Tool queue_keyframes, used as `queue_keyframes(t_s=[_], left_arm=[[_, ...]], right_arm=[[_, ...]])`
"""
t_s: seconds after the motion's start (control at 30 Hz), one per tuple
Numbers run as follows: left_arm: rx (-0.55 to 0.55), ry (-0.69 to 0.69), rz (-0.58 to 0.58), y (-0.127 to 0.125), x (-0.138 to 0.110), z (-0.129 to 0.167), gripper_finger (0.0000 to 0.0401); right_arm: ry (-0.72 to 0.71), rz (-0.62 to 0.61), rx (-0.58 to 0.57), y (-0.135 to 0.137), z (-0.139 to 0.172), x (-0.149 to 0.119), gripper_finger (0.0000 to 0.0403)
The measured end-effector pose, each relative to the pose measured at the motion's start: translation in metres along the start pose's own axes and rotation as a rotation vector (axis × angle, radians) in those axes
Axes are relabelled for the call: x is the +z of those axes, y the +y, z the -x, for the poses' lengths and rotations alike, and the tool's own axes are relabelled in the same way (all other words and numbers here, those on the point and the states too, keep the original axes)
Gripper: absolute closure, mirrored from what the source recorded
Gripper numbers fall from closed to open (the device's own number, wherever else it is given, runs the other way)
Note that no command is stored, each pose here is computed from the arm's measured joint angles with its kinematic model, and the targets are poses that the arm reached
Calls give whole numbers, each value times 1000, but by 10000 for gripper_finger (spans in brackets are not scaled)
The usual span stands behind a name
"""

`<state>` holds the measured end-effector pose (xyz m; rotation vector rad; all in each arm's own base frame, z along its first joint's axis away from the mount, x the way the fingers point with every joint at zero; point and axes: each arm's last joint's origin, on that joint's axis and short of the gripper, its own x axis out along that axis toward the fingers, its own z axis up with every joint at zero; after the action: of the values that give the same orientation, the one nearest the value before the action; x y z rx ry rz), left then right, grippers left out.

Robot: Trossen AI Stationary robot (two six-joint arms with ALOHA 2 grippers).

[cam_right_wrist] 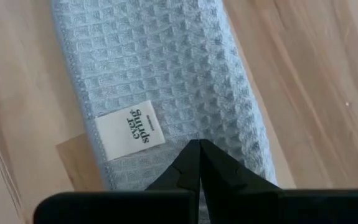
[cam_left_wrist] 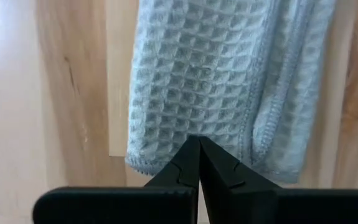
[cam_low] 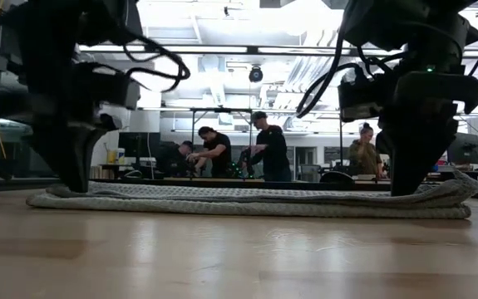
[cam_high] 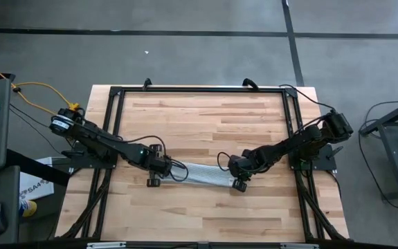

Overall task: Fold microfiber towels
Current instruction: Fold the gray towel

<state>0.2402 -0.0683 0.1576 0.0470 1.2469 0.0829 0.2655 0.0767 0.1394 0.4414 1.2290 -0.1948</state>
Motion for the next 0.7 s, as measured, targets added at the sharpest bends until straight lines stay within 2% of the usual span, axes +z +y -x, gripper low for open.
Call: queue_keyframes(t_s=[0.23, 0.7], left_arm=[[5, 63, -14, -5, 1, -23, 401], [-36, 57, 19, -8, 1, -23, 401]], right_arm=[[3, -24, 0, 0, 0, 0, 401], [-7, -24, -90, -4, -7, -1, 401]])
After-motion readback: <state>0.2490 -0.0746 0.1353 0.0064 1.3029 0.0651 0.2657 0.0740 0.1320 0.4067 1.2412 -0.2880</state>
